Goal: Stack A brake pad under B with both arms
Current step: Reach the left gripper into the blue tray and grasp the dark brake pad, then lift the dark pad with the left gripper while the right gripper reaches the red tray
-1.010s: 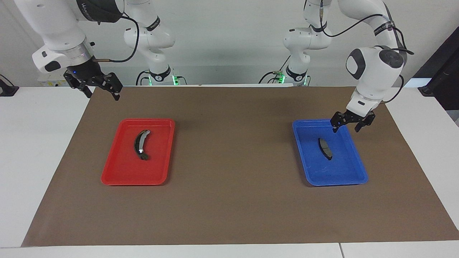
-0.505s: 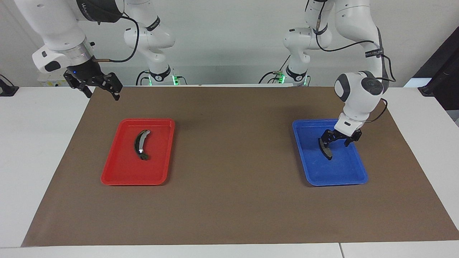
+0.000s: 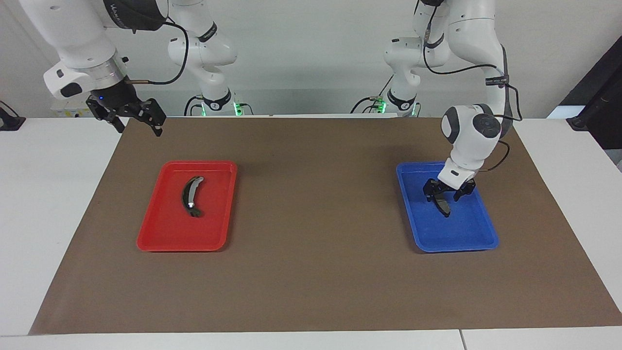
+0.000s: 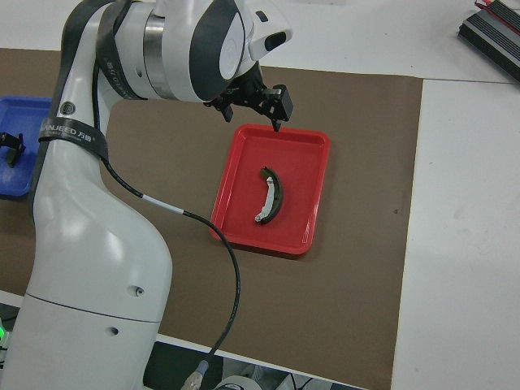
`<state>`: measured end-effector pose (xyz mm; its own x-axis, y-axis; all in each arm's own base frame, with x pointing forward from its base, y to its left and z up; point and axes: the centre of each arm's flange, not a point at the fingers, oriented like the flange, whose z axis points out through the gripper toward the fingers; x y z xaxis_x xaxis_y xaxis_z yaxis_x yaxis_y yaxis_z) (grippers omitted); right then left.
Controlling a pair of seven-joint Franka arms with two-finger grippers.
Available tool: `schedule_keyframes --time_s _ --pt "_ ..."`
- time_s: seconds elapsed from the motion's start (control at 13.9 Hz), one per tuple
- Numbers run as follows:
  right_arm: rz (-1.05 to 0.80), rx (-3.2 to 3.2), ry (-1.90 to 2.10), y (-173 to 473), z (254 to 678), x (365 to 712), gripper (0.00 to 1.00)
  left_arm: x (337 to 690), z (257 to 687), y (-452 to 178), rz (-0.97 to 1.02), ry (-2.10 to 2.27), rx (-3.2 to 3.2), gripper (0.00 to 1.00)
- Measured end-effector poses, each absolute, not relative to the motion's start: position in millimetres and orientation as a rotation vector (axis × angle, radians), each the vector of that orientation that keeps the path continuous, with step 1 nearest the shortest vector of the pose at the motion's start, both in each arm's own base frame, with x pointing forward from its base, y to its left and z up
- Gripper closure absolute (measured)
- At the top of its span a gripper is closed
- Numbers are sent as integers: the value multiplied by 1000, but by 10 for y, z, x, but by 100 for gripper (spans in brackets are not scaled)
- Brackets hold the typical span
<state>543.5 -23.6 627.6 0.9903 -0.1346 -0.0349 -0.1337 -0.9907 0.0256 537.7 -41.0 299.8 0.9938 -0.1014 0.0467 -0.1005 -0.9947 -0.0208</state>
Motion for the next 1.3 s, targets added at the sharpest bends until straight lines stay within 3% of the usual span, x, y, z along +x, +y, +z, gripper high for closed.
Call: schedule_keyframes --time_s 0.22,0.36,0.51,0.58,0.72,0.94,1.08,1.3 --pt "-57 3111 -210 -236 6276 5435 0 5324 2930 -413 -52 87 -3122 7" --pt "-57 3111 -210 -236 6276 5435 0 5331 2950 -427 -65 50 -3124 26" --pt "-57 3111 -210 -237 6276 5435 0 5340 2996 -437 -81 46 -3125 53" --pt "-57 3111 -210 -237 6276 5435 0 5343 3027 -432 -90 41 -3125 61" --pt "-57 3111 -211 -239 6276 5435 0 5361 3139 -443 -114 38 -3127 61" --pt "-57 3111 -211 -241 6276 5435 0 5381 3652 -620 -69 77 -3128 61" --pt "-58 3110 -223 -260 6272 5434 0 5380 3920 -1031 -131 98 -3136 61" --pt "-8 3108 -272 -389 6241 5474 0 5301 3897 -1816 -195 69 -3158 61"
